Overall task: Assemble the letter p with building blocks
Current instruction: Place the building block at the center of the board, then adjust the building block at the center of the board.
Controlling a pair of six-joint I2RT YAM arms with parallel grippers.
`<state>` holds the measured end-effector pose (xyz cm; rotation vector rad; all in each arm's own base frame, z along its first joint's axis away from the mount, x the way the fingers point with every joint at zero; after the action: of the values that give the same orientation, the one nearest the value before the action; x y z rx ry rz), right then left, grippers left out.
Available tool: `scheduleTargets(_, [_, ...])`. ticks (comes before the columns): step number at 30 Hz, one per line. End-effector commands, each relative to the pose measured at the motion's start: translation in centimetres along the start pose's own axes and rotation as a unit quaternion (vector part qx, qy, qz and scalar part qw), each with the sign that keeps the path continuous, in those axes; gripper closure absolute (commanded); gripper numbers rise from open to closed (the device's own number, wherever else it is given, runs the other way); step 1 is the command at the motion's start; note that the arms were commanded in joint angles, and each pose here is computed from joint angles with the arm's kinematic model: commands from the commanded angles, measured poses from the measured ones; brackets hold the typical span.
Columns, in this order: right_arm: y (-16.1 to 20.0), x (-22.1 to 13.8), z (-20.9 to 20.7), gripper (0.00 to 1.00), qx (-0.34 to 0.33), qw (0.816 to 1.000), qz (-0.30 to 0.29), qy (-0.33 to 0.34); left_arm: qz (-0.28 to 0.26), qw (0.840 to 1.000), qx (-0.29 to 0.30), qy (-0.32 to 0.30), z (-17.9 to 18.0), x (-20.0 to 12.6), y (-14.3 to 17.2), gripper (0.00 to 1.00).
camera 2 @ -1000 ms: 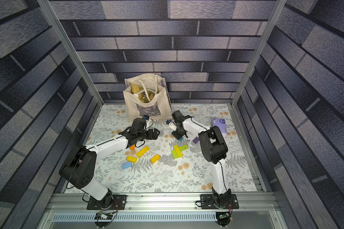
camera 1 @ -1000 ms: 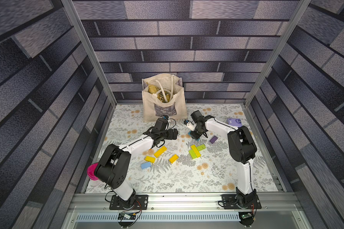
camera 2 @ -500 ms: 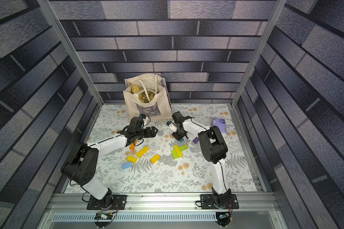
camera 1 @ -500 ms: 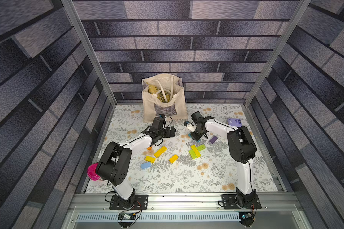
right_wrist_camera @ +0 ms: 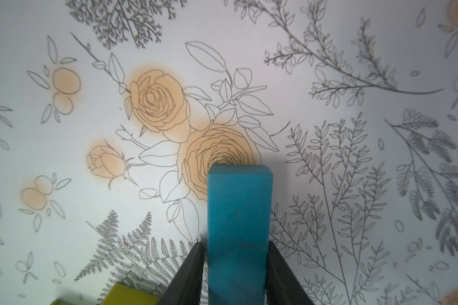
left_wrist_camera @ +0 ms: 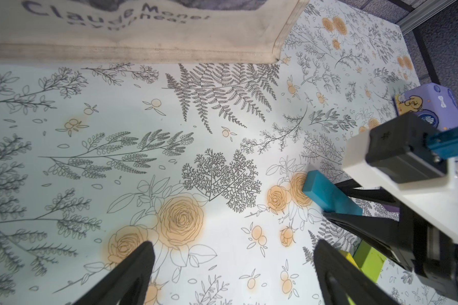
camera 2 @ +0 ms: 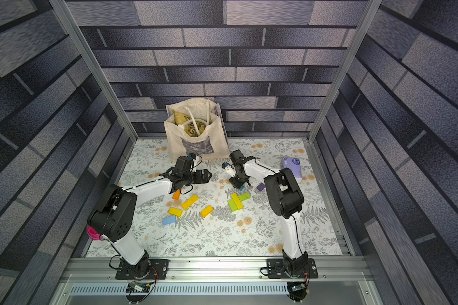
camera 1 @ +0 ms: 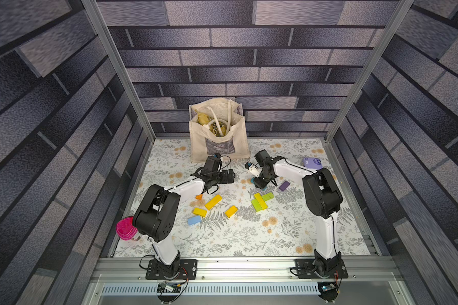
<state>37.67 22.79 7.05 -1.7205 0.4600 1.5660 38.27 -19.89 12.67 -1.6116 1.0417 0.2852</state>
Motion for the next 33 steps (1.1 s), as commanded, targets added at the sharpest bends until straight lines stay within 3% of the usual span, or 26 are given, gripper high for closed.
scheduleTargets(1, [0.2, -0.9, 1.2, 0.53, 0.025, 0.999, -0.020, -0.040, 0.002, 1.000, -0.011, 0.020, -0.6, 0.3, -1.6, 0.03])
scheduleTargets(5, [-0.7, -4.3, 1.8, 0.44, 0.063, 0.992, -0.081, -0.068, 0.004, 1.000, -0.017, 0.027, -0.7, 0.4, -2.3, 0.02])
scheduleTargets(11, [0.5, -7.1, 1.8, 0.44, 0.147, 0.980, -0.114, -0.076, 0.003, 0.998, -0.030, 0.056, -1.5, 1.2, -3.0, 0.04])
scheduleTargets(18, [3.8, -6.5, 2.2, 0.53, 0.268, 0.954, -0.101, -0.088, 0.000, 0.996, -0.020, 0.084, -3.4, 2.7, -3.8, 0.18])
scheduleTargets(23, [3.8, -5.8, 1.9, 0.56, 0.321, 0.935, -0.117, -0.091, 0.010, 0.995, -0.022, 0.098, -4.2, 4.0, -3.9, 0.27])
scheduleTargets(26, [3.6, -5.6, 1.3, 0.62, 0.346, 0.926, -0.124, -0.082, 0.015, 0.994, -0.025, 0.103, -4.6, 4.7, -3.7, 0.36])
scheduleTargets(33, [4.1, -4.7, -0.5, 0.87, 0.387, 0.913, -0.120, -0.057, 0.031, 0.993, -0.025, 0.107, -5.5, 6.2, -2.8, 0.58])
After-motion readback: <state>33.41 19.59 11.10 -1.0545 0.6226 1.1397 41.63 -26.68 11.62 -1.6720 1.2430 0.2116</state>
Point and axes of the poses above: each gripper's point midway between its finger pads, its own x axis out along the fingers, its own z axis along the line the jaws close on, y = z × x, the point moved 5 cm from there along -x, back along the fingers, and after that the axes turned 8 degrees about x, right-handed, at the moved point
